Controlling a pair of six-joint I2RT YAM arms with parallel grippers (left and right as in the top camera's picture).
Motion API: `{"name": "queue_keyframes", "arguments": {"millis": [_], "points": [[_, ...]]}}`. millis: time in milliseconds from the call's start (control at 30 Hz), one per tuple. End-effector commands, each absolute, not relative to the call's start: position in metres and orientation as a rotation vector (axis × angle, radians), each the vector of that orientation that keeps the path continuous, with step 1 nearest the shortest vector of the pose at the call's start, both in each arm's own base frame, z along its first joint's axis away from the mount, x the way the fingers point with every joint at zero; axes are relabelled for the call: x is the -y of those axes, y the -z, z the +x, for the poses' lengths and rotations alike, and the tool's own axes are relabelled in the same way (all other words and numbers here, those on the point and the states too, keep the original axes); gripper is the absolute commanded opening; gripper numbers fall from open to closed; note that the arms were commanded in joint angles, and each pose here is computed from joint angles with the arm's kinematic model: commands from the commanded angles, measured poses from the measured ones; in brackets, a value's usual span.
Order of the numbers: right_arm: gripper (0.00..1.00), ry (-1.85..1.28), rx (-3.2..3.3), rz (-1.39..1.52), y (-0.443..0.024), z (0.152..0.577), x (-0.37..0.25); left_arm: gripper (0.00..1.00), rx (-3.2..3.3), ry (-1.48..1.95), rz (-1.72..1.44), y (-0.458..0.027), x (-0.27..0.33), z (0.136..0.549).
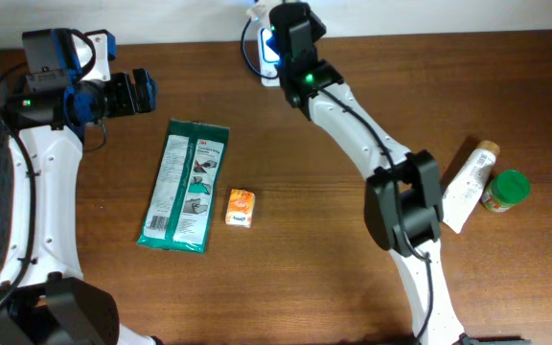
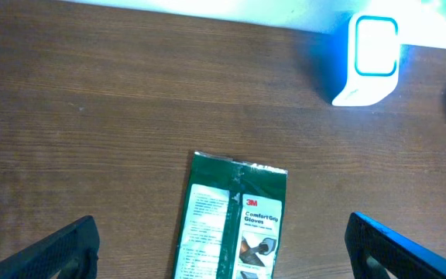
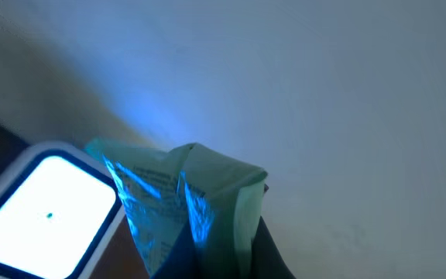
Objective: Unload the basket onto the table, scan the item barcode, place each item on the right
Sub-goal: 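Lift the packet and hold it in front of the scanner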
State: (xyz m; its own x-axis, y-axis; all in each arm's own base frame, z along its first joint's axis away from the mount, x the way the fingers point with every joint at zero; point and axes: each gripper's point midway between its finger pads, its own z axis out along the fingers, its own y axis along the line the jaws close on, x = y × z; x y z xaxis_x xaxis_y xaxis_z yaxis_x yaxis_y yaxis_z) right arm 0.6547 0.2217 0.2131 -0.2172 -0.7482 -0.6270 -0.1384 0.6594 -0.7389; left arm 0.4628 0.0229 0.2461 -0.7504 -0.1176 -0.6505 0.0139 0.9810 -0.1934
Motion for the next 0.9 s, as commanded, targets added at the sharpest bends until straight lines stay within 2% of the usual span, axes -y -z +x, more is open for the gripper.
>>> {"name": "queue_keyframes", "arguments": {"millis": [0, 467, 700, 867], "points": [[0.04, 0.84, -1.623, -0.9, -0.203, 0.661, -0.233, 0.99, -2.379, 0.247, -0.056, -0.258, -0.021, 0.464], [0.04, 0.858, -1.576, -0.898, -0.206, 0.665, -0.237, 0.99, -2.379, 0.247, -0.056, -0.258, -0.021, 0.464], [0.04, 0.784, -1.608, -0.807, -0.206, 0.665, -0.237, 0.99, -2.379, 0.247, -0.056, -0.258, -0.021, 0.464], [0.04, 0.752, -1.605, -0.754, -0.223, 0.662, -0.236, 0.99, -2.379, 0.246, -0.056, -0.258, -0.021, 0.464]]}}
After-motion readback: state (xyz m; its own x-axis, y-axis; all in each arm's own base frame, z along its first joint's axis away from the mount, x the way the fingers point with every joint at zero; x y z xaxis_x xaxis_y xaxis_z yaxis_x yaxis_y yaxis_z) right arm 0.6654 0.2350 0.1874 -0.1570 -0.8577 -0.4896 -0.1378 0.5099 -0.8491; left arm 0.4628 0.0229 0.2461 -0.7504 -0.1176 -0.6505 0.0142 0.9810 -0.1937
